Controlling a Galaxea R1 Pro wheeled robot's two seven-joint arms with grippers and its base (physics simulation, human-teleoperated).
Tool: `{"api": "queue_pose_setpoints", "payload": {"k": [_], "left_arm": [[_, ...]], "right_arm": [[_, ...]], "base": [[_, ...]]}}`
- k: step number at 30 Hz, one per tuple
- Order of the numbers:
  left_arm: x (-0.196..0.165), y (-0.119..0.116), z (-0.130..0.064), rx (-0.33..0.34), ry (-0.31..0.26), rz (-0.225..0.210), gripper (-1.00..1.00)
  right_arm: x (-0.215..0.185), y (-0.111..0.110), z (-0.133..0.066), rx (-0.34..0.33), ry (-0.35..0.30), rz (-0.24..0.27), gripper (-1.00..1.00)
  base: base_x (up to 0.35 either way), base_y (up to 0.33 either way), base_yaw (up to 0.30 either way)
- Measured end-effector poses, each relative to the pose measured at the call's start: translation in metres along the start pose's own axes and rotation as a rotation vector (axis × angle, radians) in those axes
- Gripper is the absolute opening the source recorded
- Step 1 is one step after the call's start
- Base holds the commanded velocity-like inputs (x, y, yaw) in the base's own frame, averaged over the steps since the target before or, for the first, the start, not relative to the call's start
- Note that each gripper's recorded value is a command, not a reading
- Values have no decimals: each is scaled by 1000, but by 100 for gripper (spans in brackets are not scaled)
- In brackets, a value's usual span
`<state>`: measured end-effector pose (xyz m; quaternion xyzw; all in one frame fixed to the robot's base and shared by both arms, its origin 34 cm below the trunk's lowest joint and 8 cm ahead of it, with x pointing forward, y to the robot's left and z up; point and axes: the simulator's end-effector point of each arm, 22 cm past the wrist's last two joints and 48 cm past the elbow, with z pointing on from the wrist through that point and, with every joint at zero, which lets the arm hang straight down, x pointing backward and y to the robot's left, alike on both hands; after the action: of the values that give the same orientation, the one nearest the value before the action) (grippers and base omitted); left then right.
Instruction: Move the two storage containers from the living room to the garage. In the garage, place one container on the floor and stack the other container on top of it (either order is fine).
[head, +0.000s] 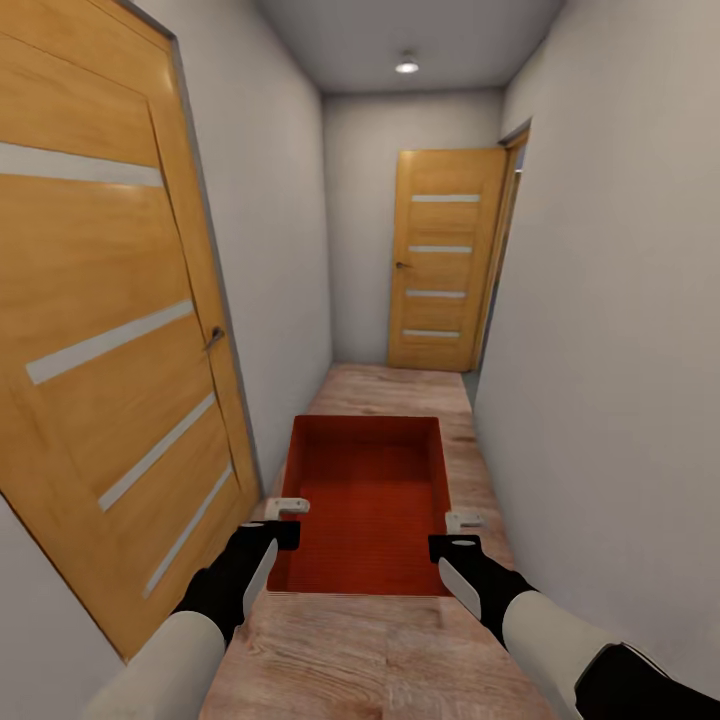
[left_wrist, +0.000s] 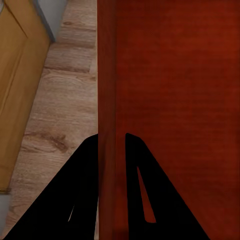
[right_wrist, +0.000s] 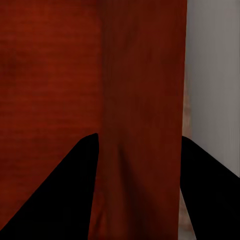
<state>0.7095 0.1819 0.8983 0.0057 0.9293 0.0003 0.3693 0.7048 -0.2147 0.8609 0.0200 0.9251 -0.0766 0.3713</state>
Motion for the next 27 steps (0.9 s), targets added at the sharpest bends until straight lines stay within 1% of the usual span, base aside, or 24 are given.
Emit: {"api": "queue_pose_setpoints", "payload": {"k": [9,18,27], "left_arm": [[1,0,0,0,1,1,-100],[1,0,0,0,3,1,-100],[1,0,0,0,3,1,-100]], "right_arm": [[1,0,0,0,1,0,-100],[2,0,0,1,2,0,-100],[2,0,0,1,2,0,-100]], "base": [[322,0,-6],[322,0,-138],[322,0,-15]]}}
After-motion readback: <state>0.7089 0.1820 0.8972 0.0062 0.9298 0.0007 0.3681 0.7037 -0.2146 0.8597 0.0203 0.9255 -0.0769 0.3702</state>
